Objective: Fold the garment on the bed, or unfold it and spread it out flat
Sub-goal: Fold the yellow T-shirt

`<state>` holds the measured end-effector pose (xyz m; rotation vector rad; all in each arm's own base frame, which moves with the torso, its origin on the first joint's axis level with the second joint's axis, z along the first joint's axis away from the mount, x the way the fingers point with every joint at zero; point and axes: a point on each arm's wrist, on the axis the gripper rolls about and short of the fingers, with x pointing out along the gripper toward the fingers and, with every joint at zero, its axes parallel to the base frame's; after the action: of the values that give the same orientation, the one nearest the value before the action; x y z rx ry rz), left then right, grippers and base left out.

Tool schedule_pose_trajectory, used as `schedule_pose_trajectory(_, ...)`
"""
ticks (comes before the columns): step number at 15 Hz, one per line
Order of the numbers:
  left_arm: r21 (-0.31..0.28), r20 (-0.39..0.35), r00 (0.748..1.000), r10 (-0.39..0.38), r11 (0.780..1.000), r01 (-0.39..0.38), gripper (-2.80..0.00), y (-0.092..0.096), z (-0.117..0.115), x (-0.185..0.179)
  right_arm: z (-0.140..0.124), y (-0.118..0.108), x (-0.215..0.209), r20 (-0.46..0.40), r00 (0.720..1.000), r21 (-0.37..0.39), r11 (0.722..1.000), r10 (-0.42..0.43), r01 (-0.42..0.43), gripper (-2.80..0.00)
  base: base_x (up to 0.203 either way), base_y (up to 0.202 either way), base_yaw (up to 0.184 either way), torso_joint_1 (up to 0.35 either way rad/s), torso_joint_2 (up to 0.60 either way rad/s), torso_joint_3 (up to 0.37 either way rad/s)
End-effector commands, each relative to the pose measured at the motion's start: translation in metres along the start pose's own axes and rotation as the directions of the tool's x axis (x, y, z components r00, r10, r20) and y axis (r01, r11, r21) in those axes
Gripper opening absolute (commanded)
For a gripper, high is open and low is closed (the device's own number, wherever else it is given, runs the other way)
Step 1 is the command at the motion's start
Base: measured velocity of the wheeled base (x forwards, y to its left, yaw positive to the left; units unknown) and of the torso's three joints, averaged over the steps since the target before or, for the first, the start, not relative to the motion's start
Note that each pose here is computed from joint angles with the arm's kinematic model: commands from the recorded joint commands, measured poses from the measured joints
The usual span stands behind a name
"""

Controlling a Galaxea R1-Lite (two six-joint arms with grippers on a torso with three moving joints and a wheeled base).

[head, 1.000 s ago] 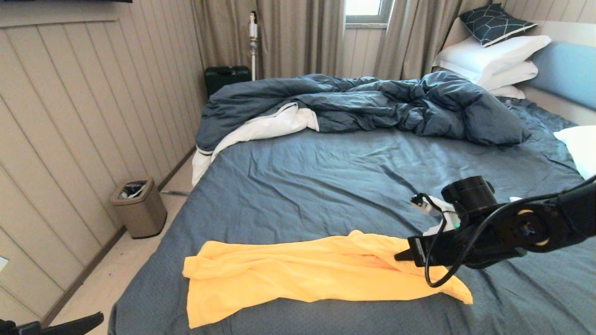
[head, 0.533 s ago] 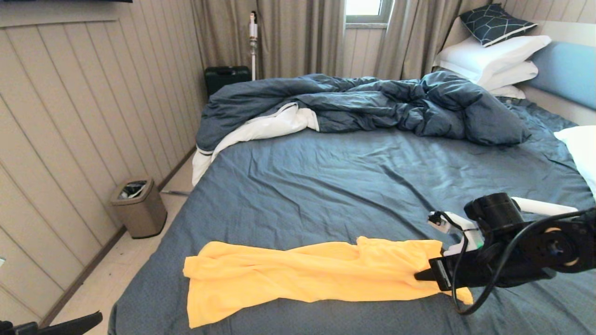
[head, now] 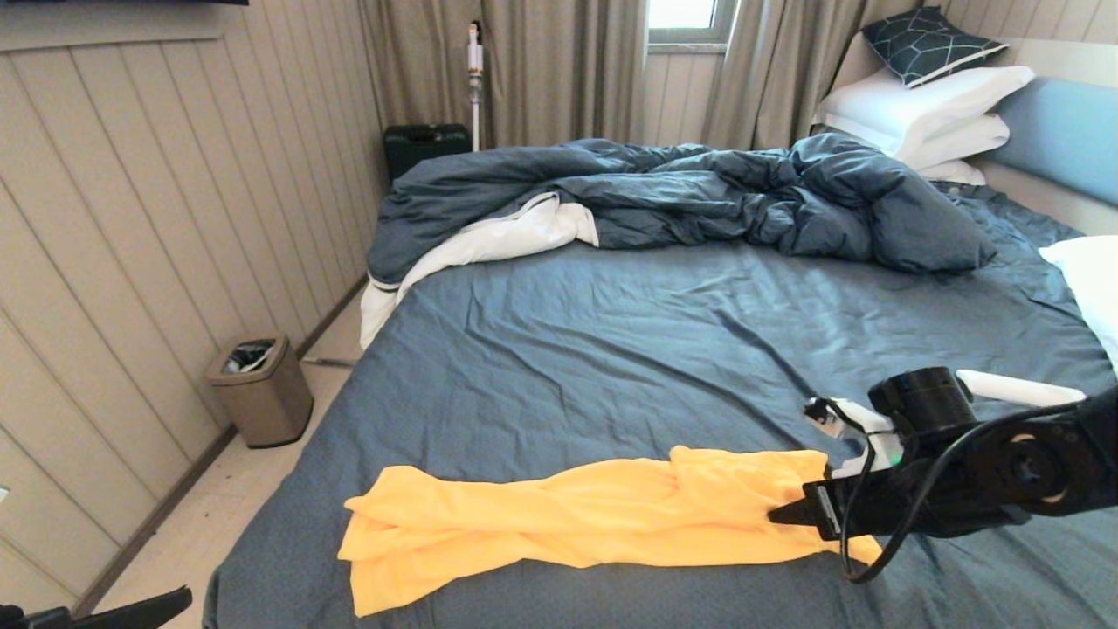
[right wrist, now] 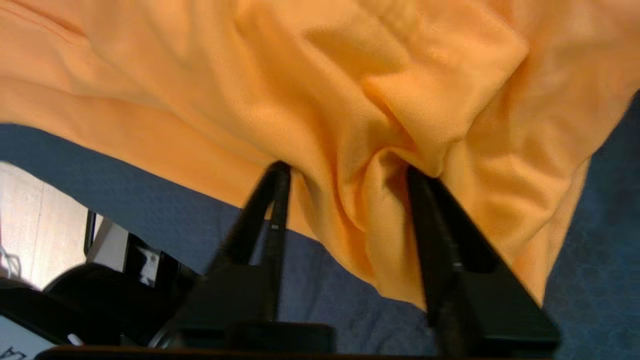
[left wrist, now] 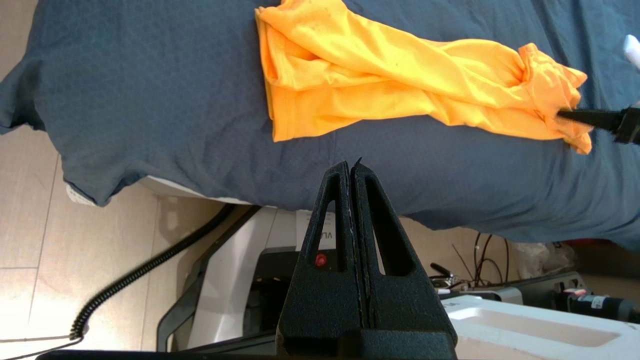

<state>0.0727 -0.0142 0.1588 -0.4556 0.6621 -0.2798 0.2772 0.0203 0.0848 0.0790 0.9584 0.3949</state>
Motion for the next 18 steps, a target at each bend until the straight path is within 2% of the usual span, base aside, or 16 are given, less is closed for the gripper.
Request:
schedule_pose_trajectory(1,-0.001,-0.002,1.0,-0.016,1.0,0.016,-2.8,0.0,-0.001,-0.001,0.007,0.004,-0.015,0.057,0.998,-0.017,1.0,-0.002,0.003,0.0,0.0,0.0,0.0,0.0,0.0,0.0)
schedule_pose_trajectory(5,-0.001,-0.002,1.0,-0.017,1.0,0.017,-2.8,-0.001,0.002,0.0,0.018,0.005,-0.036,0.142,0.99,-0.027,0.999,-0.019,0.023,0.0,0.0,0.0,0.0,0.0,0.0,0.0)
schedule_pose_trajectory(8,0.001,0.008,1.0,-0.018,1.0,0.018,-2.8,-0.004,0.009,0.0,0.028,0.005,-0.036,0.167,0.986,0.0,1.0,-0.018,0.018,0.0,0.0,0.0,0.0,0.0,0.0,0.0)
schedule_pose_trajectory(13,0.003,0.024,0.999,-0.028,1.0,0.028,-2.8,-0.008,0.015,-0.002,0.021,-0.004,-0.008,0.075,0.997,0.041,0.999,-0.011,0.008,0.0,0.0,0.0,0.0,0.0,0.0,0.0)
schedule_pose_trajectory(18,0.001,0.015,0.999,-0.032,0.999,0.032,-2.8,-0.007,0.015,-0.001,0.019,-0.001,0.003,0.04,0.999,0.051,0.999,0.005,-0.007,0.0,0.0,0.0,0.0,0.0,0.0,0.0)
